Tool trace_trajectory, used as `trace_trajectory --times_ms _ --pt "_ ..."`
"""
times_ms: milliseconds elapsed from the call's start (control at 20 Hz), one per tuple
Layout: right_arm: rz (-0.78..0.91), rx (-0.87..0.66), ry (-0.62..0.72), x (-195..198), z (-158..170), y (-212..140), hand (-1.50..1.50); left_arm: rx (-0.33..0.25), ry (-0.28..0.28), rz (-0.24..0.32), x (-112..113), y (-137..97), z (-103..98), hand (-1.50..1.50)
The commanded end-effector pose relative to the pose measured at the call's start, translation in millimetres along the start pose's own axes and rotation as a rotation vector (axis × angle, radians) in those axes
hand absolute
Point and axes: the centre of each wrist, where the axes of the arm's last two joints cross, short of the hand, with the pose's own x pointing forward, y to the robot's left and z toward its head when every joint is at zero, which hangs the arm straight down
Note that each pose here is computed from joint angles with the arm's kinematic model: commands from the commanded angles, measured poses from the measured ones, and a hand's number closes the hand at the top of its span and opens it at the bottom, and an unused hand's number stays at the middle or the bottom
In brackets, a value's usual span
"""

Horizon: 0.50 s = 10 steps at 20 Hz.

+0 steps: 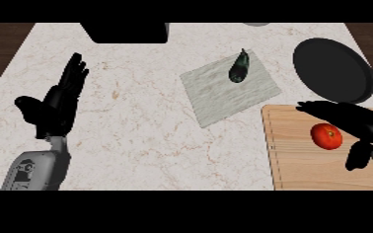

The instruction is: Pick the tomato from the cutting board and place it in the pan

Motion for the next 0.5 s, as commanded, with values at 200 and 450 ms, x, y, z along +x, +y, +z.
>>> trace_trajectory --times_ms 200,450 --pt "0.011 0.088 -0.107 -0.8 -22.5 25.0 1.5 0.0 0.001 -0.009 0.9 2.9 -9.4 0.0" --pt "0.081 0.034 -0.13 1.8 -31.0 28.5 1.5 -0.011 0.007 0.007 13.8 -5.4 3.2 0.0"
